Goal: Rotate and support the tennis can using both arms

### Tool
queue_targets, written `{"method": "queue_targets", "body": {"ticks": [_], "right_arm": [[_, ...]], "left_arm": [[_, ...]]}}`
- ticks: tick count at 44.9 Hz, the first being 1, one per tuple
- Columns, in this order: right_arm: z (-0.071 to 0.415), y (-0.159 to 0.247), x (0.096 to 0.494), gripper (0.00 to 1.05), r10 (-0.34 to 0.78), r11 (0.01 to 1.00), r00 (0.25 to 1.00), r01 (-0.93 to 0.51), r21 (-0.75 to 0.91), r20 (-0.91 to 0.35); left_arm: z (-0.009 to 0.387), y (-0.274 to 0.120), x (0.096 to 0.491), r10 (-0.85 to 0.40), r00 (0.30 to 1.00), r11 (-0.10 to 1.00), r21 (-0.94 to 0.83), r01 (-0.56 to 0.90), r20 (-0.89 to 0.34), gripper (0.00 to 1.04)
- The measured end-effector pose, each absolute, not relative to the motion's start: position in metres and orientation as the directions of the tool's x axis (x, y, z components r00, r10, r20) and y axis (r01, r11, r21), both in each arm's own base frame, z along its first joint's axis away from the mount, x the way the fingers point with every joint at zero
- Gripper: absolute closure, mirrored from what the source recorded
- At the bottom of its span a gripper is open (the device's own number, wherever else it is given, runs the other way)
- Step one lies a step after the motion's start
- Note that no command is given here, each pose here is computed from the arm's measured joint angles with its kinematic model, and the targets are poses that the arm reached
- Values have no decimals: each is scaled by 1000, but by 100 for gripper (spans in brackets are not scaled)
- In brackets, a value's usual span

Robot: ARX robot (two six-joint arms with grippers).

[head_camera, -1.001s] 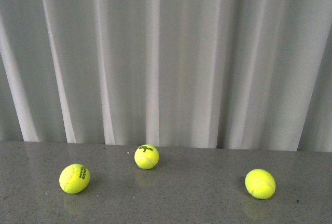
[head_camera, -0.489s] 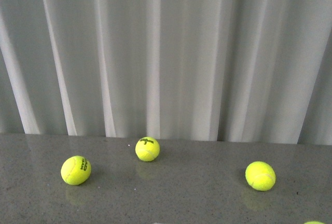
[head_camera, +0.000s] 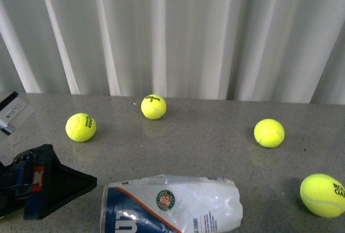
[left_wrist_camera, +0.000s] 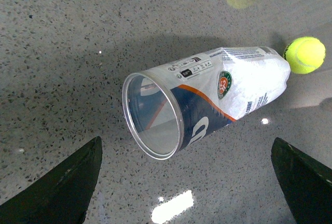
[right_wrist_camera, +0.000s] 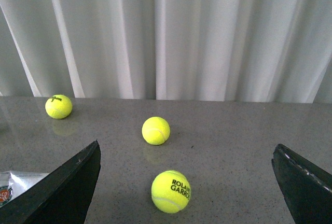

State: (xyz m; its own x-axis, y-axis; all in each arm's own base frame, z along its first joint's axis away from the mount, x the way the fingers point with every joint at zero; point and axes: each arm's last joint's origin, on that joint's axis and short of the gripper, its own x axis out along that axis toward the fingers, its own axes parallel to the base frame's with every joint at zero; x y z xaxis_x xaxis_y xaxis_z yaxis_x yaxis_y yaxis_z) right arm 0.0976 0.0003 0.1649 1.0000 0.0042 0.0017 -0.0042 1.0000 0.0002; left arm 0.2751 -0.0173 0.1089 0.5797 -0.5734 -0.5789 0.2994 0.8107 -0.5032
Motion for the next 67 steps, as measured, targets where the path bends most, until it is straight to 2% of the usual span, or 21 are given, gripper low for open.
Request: {"method": "queue_targets", "body": {"ticks": [11, 23, 36, 47, 49, 57, 59, 64, 67], "right_arm": [[165, 0, 98, 7, 4, 1000, 1000, -4, 0, 2], [165, 0, 98, 7, 4, 1000, 1000, -4, 0, 2], [165, 0, 98, 7, 4, 1000, 1000, -4, 0, 2], [165, 0, 98, 7, 4, 1000, 1000, -4, 0, 2], [165, 0, 98, 7, 4, 1000, 1000, -4, 0, 2], [165, 0, 98, 7, 4, 1000, 1000, -4, 0, 2], [165, 0, 98, 7, 4, 1000, 1000, -4, 0, 2], [165, 0, 98, 7, 4, 1000, 1000, -4, 0, 2], [165, 0, 98, 7, 4, 1000, 1000, -4, 0, 2]], "left_arm": [[83, -26, 301, -596, 525, 798, -517, 309, -607, 7], [78, -35, 319, -613, 515, 787, -522, 329, -599, 7], [70, -48, 322, -657, 482, 750, -572, 333, -580, 7], [62, -62, 324, -723, 453, 675, -675, 299, -522, 7], [60, -65, 324, -728, 452, 666, -689, 287, -515, 11], [45, -77, 325, -755, 448, 608, -768, 202, -479, 49], [43, -78, 324, -756, 443, 606, -772, 193, -482, 53], [36, -79, 321, -761, 429, 591, -793, 150, -486, 77], [39, -77, 321, -774, 422, 575, -803, 155, -473, 87]]}}
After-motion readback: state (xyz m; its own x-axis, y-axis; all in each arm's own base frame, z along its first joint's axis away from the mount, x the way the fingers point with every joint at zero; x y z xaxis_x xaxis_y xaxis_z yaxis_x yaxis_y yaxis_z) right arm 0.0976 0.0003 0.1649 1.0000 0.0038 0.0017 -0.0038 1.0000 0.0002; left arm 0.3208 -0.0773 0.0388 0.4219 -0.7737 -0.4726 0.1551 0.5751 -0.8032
